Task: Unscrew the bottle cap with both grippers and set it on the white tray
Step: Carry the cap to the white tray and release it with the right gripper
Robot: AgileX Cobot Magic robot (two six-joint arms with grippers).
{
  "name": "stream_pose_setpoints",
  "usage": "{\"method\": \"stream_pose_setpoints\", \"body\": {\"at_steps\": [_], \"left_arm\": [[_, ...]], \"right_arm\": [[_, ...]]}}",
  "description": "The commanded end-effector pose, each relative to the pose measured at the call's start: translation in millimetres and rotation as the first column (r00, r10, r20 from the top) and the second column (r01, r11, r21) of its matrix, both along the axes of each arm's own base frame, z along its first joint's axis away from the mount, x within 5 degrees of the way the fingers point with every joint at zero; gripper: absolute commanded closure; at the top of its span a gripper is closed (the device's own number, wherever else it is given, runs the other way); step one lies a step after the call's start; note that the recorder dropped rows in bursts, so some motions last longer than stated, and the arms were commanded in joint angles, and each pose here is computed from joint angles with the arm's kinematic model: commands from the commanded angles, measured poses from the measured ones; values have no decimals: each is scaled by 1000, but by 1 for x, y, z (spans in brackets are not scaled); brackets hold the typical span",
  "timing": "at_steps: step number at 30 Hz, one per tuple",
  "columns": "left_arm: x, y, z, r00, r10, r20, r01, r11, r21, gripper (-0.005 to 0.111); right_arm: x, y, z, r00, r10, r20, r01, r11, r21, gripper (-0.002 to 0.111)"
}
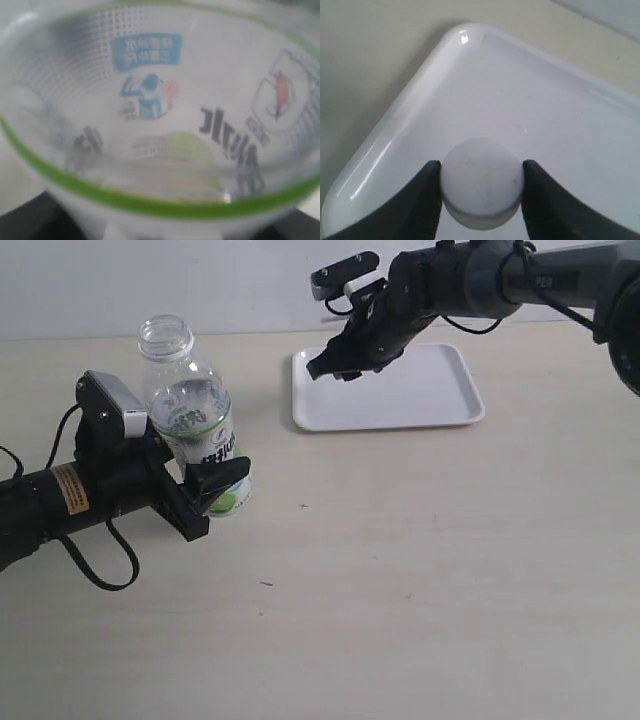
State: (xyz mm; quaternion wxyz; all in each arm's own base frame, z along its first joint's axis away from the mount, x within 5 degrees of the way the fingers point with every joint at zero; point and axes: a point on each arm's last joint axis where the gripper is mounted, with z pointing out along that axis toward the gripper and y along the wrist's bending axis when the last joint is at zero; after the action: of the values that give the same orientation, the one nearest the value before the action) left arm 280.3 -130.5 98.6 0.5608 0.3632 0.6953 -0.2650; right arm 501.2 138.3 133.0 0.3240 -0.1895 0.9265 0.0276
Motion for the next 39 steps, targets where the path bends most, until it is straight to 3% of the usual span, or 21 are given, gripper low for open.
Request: {"method": "stream_pose_setpoints", "body": {"at_steps": [1, 17, 21, 26, 32, 37, 39], "left_arm": [[1, -1, 5, 1000, 8, 30, -6, 999, -45, 107], [1, -1, 5, 1000, 8, 30, -6, 999, -45, 107], [1, -1, 5, 1000, 8, 30, -6, 999, -45, 107], [1, -1, 5, 1000, 8, 30, -6, 999, -45, 107], [1, -1, 5, 1000, 8, 30, -6, 999, -45, 107], [0, -1, 5, 1000, 6, 30, -5, 999, -44, 107], [0, -1, 5, 1000, 6, 30, -5, 999, -44, 107]], "right_arm": [[3, -2, -14, 1000, -30, -5, 30, 999, 18, 108], [2, -2, -40, 998, -40, -56, 40, 999, 15, 107], [2, -2, -40, 997, -39, -63, 40, 999, 13, 92], [1, -2, -41, 997, -39, -69, 40, 999, 11, 63], [2, -2, -40, 997, -39, -62, 40, 999, 13, 37], [1, -2, -23, 998, -39, -48, 39, 999, 17, 35], [-2, -3, 2, 999, -36, -39, 37, 999, 19, 37]]}}
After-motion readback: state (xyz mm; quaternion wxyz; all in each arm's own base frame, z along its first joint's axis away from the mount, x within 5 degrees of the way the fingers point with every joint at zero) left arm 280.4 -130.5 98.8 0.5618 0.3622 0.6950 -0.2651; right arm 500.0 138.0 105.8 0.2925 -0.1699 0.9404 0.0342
